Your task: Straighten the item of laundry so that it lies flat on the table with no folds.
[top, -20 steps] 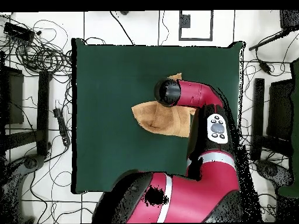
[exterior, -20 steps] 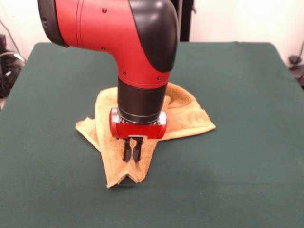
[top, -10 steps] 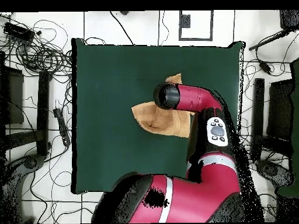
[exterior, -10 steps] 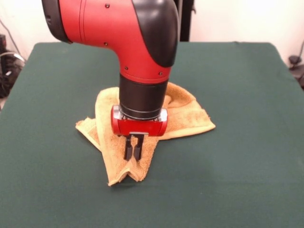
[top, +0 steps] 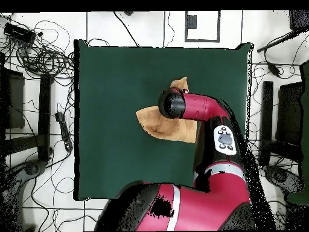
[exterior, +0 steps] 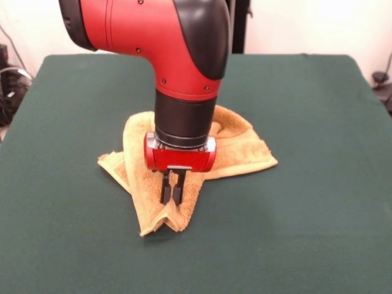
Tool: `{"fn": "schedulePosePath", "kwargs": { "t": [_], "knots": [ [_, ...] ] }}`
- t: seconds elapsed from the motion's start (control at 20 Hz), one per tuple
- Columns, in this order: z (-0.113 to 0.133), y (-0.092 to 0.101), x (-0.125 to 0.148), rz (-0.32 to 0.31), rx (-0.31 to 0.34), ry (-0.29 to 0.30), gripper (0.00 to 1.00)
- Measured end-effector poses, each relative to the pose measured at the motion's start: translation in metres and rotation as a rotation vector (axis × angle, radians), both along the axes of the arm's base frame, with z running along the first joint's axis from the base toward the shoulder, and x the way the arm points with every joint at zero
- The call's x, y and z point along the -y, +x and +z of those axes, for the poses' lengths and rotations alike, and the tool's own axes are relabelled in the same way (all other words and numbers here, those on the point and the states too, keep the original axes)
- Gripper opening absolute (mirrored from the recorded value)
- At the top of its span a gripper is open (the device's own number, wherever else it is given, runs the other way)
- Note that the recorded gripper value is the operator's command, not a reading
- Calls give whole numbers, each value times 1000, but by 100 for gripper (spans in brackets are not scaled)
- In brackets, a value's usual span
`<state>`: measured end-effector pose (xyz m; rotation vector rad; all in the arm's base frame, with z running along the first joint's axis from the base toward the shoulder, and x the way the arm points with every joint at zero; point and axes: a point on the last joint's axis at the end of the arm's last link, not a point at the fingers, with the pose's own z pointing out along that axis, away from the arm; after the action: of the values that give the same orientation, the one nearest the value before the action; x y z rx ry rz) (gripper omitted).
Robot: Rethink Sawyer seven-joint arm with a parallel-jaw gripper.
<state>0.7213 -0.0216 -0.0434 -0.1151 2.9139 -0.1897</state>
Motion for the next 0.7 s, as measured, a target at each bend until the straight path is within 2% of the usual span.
{"fn": "schedulePosePath", "kwargs": {
  "t": [0.7],
  "knots": [
    [-1, -13, 2, -3, 41, 3, 0]
  ]
}}
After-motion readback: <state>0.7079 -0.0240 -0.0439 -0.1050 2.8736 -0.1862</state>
